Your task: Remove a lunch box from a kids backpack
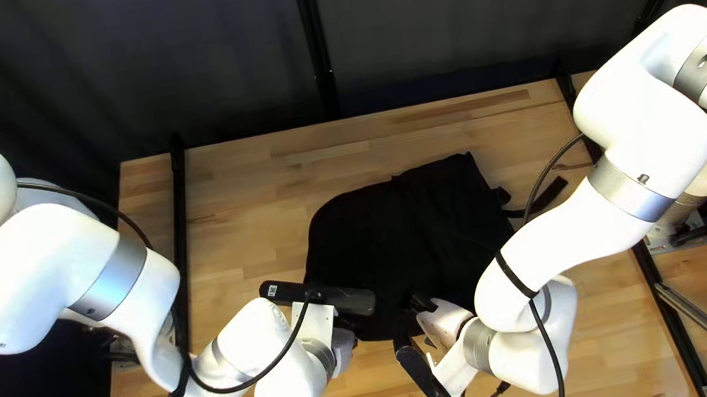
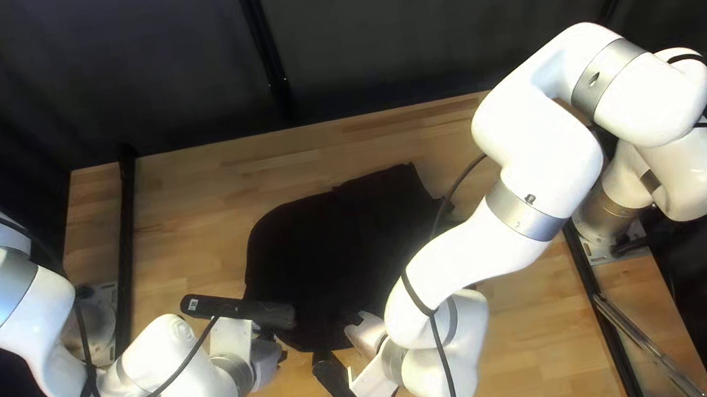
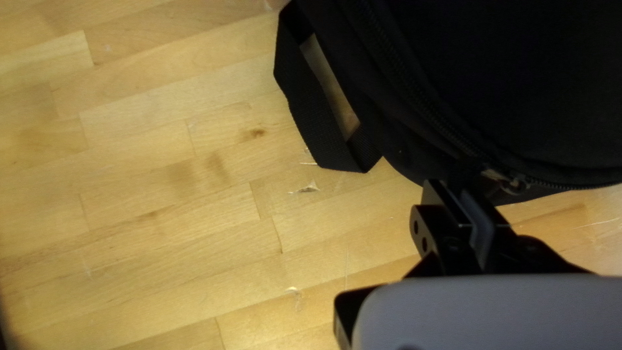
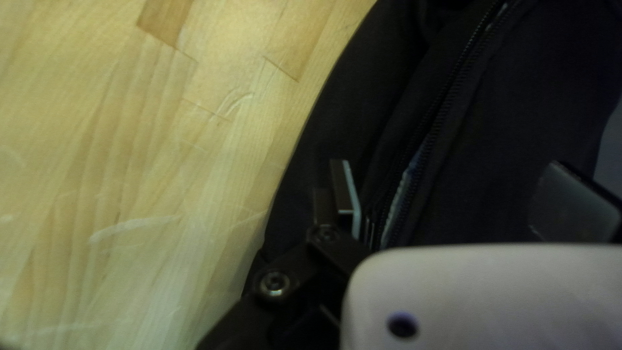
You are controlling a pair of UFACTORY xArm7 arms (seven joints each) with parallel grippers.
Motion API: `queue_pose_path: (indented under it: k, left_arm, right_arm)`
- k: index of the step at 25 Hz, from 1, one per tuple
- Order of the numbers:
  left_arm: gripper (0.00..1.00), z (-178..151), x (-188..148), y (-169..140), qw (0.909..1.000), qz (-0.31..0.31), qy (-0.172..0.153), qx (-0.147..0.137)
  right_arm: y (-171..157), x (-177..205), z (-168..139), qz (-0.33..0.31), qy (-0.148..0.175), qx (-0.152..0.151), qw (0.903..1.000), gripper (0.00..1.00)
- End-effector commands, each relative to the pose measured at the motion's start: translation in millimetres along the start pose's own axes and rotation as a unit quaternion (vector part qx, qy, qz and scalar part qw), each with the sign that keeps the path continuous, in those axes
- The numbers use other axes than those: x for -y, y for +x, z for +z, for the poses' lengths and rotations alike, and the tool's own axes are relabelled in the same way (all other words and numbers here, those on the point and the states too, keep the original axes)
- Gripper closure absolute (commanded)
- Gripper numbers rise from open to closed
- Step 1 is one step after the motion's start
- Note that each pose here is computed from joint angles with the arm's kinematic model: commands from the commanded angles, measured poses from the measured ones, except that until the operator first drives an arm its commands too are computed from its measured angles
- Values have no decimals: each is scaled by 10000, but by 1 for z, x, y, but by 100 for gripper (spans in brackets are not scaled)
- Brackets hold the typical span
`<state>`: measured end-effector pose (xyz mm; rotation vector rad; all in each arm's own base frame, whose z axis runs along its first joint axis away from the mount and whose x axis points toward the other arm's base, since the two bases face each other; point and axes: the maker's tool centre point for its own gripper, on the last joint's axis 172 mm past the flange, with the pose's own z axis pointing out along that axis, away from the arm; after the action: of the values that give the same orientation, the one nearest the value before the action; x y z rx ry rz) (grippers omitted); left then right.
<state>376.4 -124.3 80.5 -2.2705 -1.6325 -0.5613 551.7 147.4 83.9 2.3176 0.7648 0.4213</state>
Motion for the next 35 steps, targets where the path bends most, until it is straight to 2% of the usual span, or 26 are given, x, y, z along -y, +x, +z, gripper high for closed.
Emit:
queue_pose_path:
  k: [1, 6, 7, 8, 9, 10, 12, 15, 24, 31, 35]
  left_arm:
    - [100, -1, 0, 0, 10000, 1, 1, -6]
    - [100, -2, 0, 0, 10000, 2, 4, -11]
    - [100, -2, 1, 0, 10000, 4, 4, -12]
    - [100, -2, 1, -1, 10000, 7, 6, -12]
    - [100, -2, 1, -1, 10000, 4, 7, -10]
    - [100, -2, 1, -1, 10000, 3, 6, -11]
    - [100, -3, 1, -1, 10000, 5, 2, -16]
    - [100, -4, 1, -1, 10000, 9, -7, -19]
    - [100, -6, 1, -2, 10000, 20, -37, -30]
    - [100, -4, 9, 9, 10000, 9, 13, -7]
    - [100, -1, 11, 20, 10000, 20, 33, 22]
  right_arm:
    - [0, 1, -1, 66, 31, 142, 9999, 0]
    - [1, 2, -2, 154, 68, 239, 9996, 0]
    - [0, 2, -2, 170, 68, 273, 9995, 15]
    - [0, 2, -1, 181, 63, 301, 9994, 41]
    - [-1, 2, -1, 190, 57, 327, 9993, 94]
    - [-1, 1, -1, 195, 47, 357, 9992, 100]
    - [-3, 1, -1, 196, 22, 426, 9989, 100]
    - [-62, -10, 15, -9, 33, 632, 9980, 100]
    - [-78, -5, 12, 10, -81, 659, 9978, 100]
    - [-83, 10, -19, 57, -122, 762, 9970, 100]
    - [-77, 17, -25, 37, -92, 829, 9965, 100]
